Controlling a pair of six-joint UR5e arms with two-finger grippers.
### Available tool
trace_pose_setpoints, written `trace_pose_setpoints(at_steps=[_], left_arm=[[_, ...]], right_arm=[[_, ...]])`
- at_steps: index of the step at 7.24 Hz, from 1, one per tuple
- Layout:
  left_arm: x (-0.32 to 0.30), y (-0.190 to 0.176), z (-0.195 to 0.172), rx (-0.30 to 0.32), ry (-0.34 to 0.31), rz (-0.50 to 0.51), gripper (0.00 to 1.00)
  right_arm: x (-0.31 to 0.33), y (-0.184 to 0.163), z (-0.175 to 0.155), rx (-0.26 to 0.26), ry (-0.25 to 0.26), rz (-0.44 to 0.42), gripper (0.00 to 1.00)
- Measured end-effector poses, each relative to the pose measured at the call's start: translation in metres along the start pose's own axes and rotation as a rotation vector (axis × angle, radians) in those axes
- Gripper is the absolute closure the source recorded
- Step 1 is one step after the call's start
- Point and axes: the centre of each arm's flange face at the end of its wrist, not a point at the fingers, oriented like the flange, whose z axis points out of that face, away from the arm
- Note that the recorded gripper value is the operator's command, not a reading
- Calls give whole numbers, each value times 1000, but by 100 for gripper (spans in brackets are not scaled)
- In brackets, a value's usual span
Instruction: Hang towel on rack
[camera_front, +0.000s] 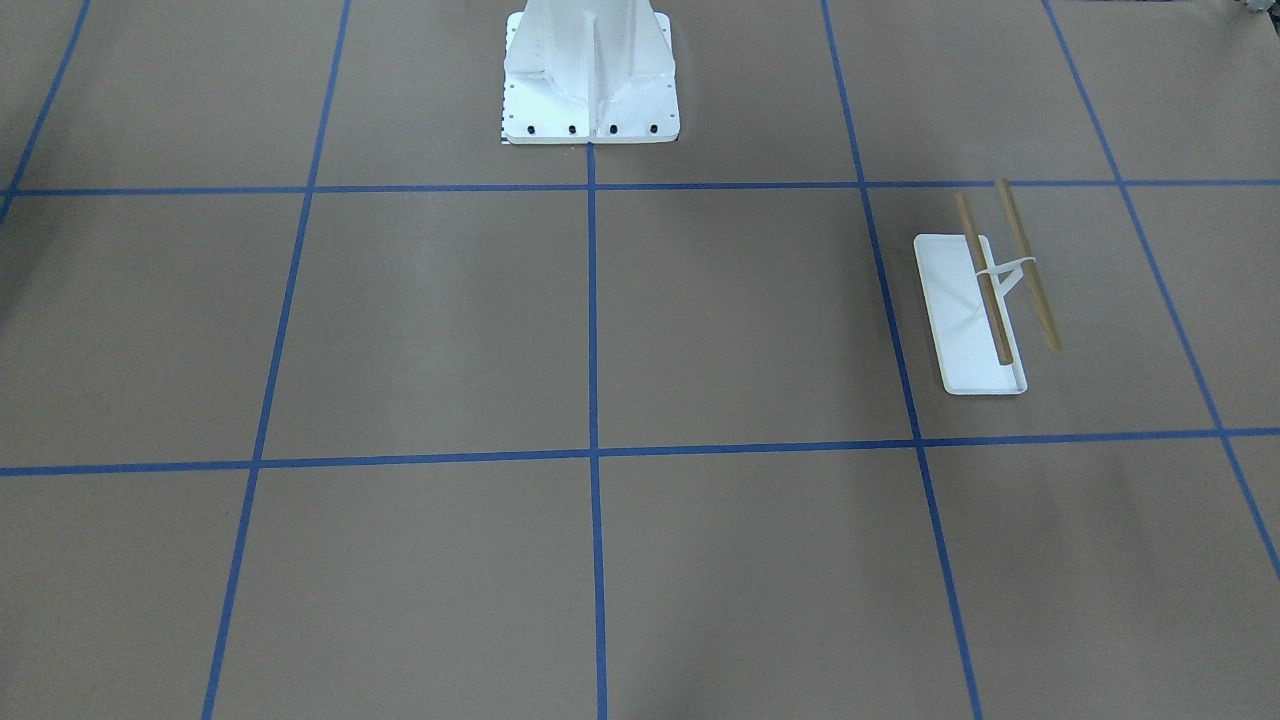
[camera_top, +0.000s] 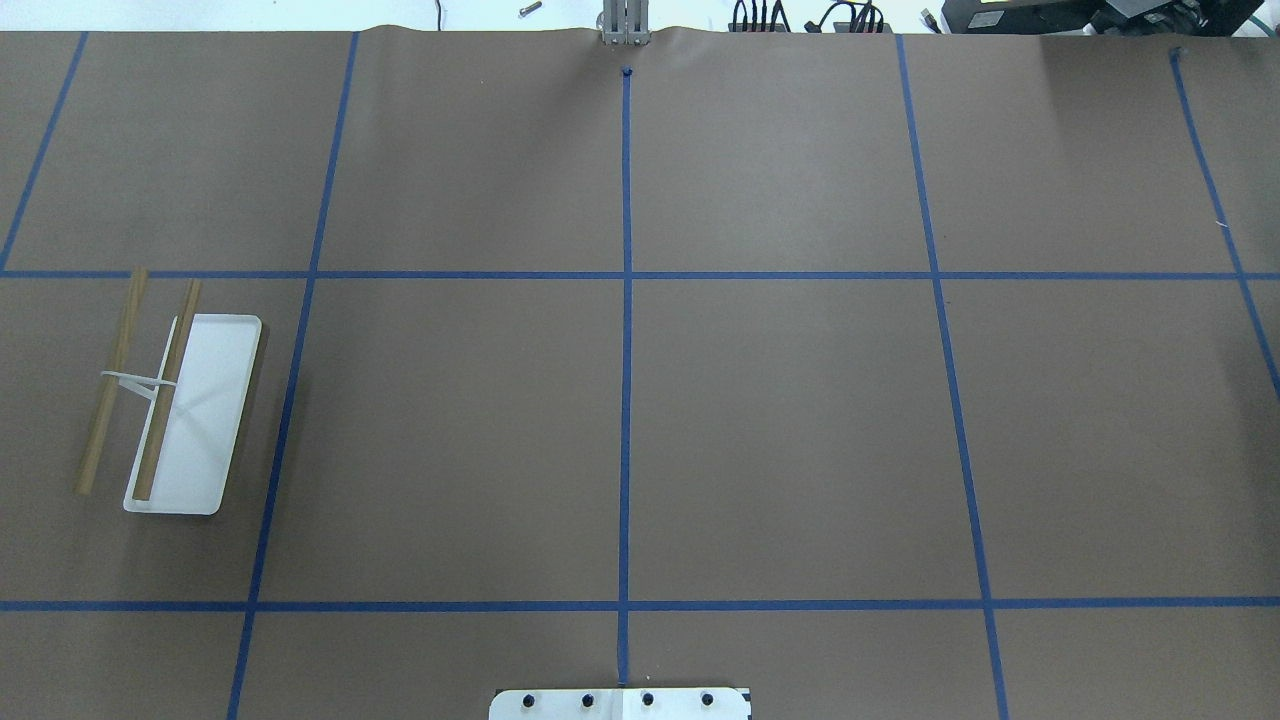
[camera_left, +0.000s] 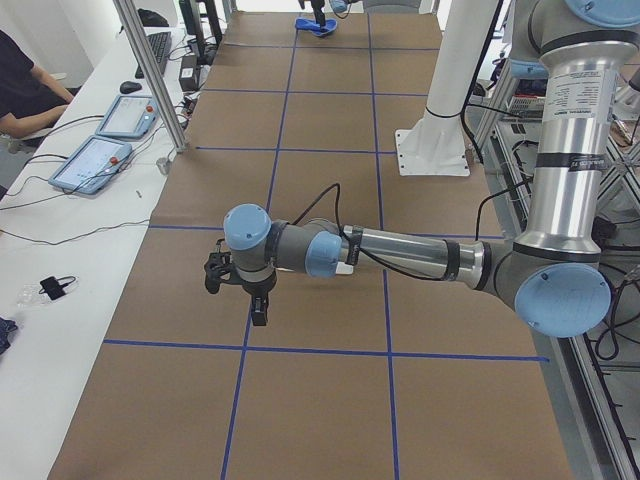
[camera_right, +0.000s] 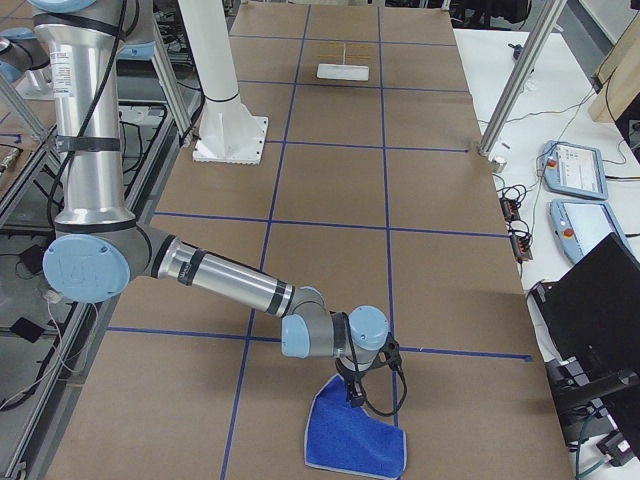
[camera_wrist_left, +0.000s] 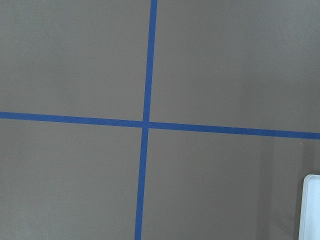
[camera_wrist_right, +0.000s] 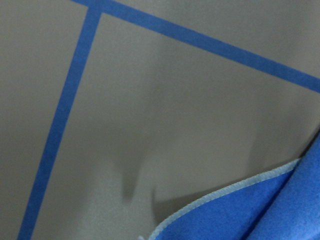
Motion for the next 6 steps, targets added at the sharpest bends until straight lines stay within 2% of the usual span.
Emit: trace_pose_setpoints(at_steps=[2, 4, 5, 6], left_arm=[[2, -2, -1, 3, 2, 3, 1], [3, -3, -2, 4, 4, 5, 1], [4, -3, -2, 5, 4, 6, 1], [4, -3, -3, 7, 4, 8, 1]], right_arm=[[-3, 2, 10, -28, 24, -12, 3], [-2, 7, 14, -39, 29, -6, 52], [-2, 9, 15, -44, 30, -4, 90], [-1, 11, 16, -47, 32, -3, 100]])
